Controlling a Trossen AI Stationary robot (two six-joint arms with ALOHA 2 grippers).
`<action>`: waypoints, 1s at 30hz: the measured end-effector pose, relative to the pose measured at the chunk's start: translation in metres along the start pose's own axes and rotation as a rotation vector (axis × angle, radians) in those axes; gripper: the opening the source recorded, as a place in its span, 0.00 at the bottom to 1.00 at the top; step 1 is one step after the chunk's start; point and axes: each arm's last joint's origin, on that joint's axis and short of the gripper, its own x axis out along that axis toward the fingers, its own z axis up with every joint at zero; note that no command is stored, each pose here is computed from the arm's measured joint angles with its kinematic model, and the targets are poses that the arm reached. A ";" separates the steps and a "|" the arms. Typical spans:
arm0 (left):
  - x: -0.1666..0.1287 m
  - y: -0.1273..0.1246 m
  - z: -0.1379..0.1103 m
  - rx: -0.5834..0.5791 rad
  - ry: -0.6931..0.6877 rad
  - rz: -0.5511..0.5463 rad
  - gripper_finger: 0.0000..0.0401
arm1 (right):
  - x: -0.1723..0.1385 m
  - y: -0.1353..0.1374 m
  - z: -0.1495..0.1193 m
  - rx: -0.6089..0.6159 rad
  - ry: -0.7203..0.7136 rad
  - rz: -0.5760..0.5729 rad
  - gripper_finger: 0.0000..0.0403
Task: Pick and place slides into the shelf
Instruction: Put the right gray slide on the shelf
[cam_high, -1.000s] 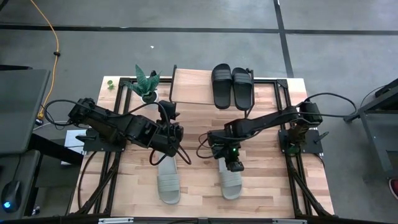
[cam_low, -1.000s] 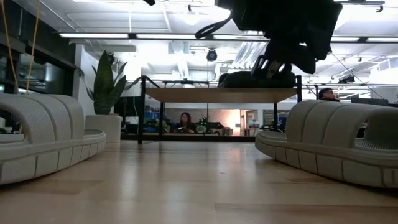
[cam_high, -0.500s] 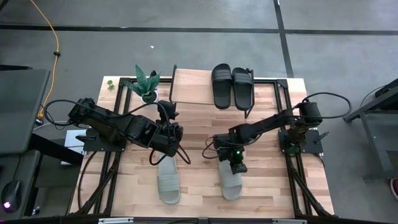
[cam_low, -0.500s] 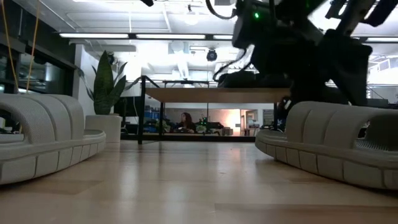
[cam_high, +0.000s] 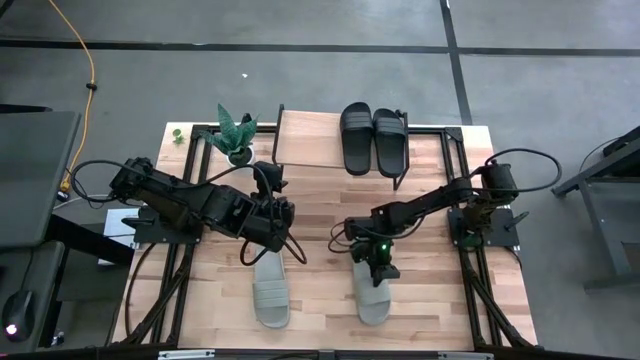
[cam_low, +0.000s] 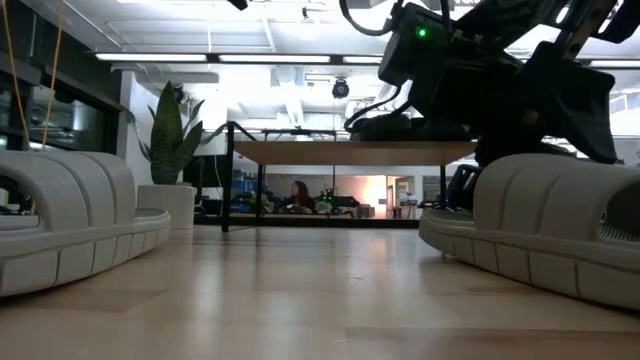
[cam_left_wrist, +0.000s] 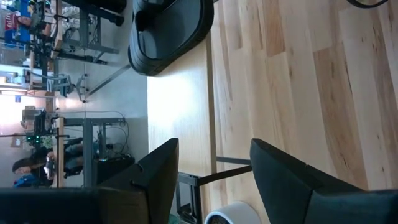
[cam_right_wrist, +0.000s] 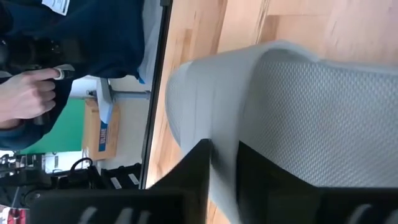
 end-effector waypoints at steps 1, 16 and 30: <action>0.000 0.000 0.000 0.000 0.000 0.000 0.47 | 0.000 0.000 0.000 -0.003 -0.001 0.000 0.08; 0.000 0.000 0.000 -0.001 0.000 0.000 0.47 | 0.003 0.004 0.000 -0.034 0.004 -0.033 0.01; 0.000 0.000 0.000 -0.004 -0.001 0.001 0.47 | -0.054 0.048 -0.011 -0.089 -0.115 -0.237 0.00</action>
